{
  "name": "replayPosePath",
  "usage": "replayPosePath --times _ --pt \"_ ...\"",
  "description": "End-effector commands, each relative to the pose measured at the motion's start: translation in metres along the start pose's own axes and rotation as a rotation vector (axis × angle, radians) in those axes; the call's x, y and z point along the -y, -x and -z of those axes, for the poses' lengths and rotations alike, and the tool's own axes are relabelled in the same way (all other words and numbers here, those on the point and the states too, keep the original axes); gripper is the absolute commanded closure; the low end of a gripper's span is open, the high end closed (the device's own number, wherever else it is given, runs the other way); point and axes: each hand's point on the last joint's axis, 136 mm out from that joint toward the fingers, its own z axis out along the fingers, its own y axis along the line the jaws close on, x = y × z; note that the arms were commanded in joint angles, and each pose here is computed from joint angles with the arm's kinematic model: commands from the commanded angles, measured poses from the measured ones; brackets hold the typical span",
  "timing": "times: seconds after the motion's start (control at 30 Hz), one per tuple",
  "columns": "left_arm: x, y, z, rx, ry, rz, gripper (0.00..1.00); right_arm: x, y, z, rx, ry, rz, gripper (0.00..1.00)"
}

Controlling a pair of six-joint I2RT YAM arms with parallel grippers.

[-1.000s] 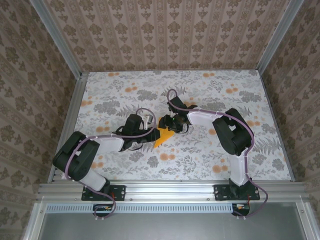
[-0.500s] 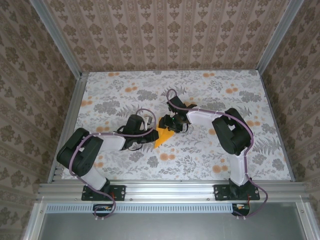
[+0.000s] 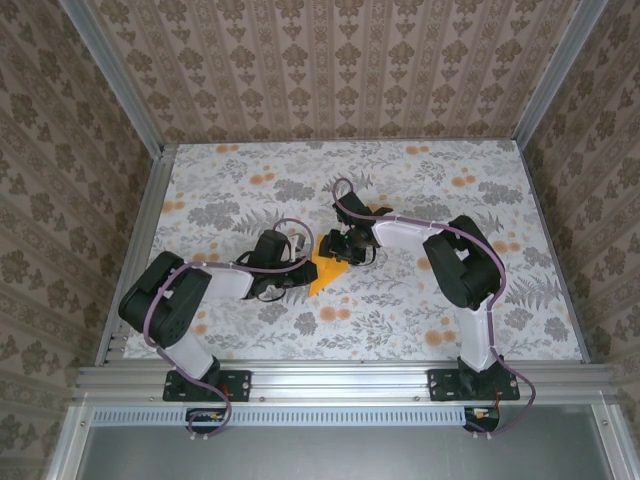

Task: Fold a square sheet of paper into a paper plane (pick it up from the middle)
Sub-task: Fourth fold the wing at the center of the table.

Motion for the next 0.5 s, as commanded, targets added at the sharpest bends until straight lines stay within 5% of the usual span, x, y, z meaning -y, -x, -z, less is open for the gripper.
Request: replayPosePath --times 0.0,0.47 --pt "0.005 0.008 -0.001 0.008 -0.02 -0.017 0.91 0.084 -0.035 -0.025 -0.101 -0.306 -0.069 0.5" --pt "0.024 0.028 0.027 0.163 -0.05 0.004 0.77 0.097 -0.039 -0.024 -0.109 -0.375 -0.105 0.55"
